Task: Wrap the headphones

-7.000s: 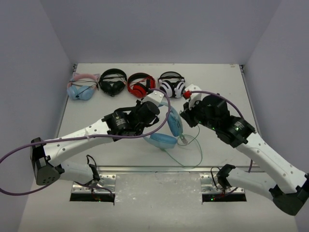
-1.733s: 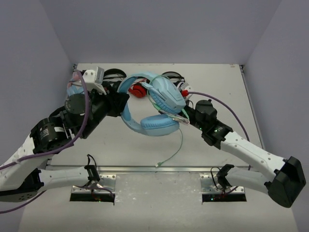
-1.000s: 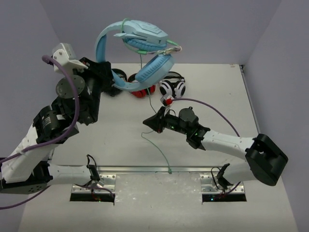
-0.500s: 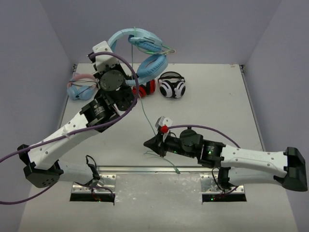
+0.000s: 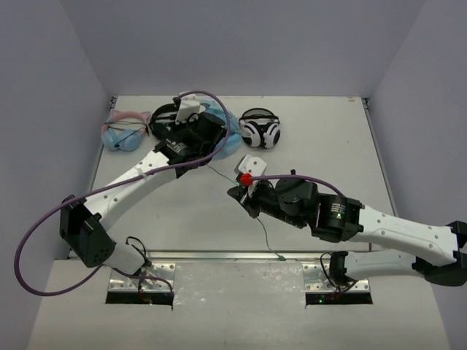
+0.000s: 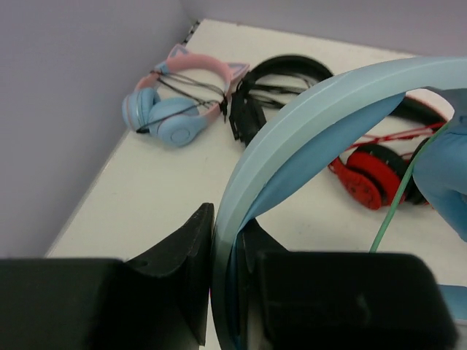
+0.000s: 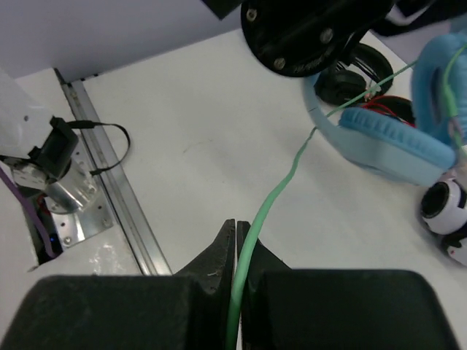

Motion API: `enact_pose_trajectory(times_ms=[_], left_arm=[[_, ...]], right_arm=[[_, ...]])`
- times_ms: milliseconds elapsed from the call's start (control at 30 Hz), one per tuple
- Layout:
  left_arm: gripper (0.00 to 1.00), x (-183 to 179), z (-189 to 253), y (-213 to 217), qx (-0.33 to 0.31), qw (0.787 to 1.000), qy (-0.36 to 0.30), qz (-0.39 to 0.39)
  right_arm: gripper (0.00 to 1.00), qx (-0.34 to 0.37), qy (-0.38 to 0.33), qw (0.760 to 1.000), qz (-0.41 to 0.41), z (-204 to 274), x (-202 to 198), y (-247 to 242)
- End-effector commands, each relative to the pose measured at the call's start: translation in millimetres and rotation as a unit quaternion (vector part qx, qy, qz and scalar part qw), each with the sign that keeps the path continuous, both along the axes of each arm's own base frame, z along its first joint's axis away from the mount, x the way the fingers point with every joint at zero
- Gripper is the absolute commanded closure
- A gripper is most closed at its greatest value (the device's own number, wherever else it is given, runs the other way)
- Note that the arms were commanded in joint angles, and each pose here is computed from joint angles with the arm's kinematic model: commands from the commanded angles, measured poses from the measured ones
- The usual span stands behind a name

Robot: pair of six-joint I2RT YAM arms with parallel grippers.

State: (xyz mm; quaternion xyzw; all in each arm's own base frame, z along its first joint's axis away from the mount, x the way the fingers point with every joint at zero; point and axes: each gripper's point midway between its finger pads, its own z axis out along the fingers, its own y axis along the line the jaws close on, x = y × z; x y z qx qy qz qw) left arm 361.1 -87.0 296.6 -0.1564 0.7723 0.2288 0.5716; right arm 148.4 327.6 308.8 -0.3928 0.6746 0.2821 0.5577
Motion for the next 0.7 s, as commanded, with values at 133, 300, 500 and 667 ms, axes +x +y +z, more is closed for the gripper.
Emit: enact_pose_trajectory(times_ms=[133, 300, 500, 667], left_arm=[[1.0, -13.0, -25.5, -28.6, -0.069, 0.996, -0.012, -0.058], [1.0, -25.6, -60.8, -46.7, -0.094, 0.985, 0.026, -0.142], [1.0, -65.2, -85.2, -101.1, -0.097, 0.955, 0.044, -0.278], [1.0, -89.3, -102.2, -119.4, -0.088, 0.94, 0.067, -0.324]], right_arm=[[0.99, -0.132, -0.107, 0.984, -0.048, 22.2, 53.7, -31.1], [0.99, -0.177, -0.154, 0.964, -0.124, 36.4, 100.2, -67.4], [0.99, -0.189, -0.174, 0.948, -0.188, 38.6, 149.6, -96.6], [0.99, -0.216, -0.153, 0.942, -0.205, 23.4, 178.4, -106.8]])
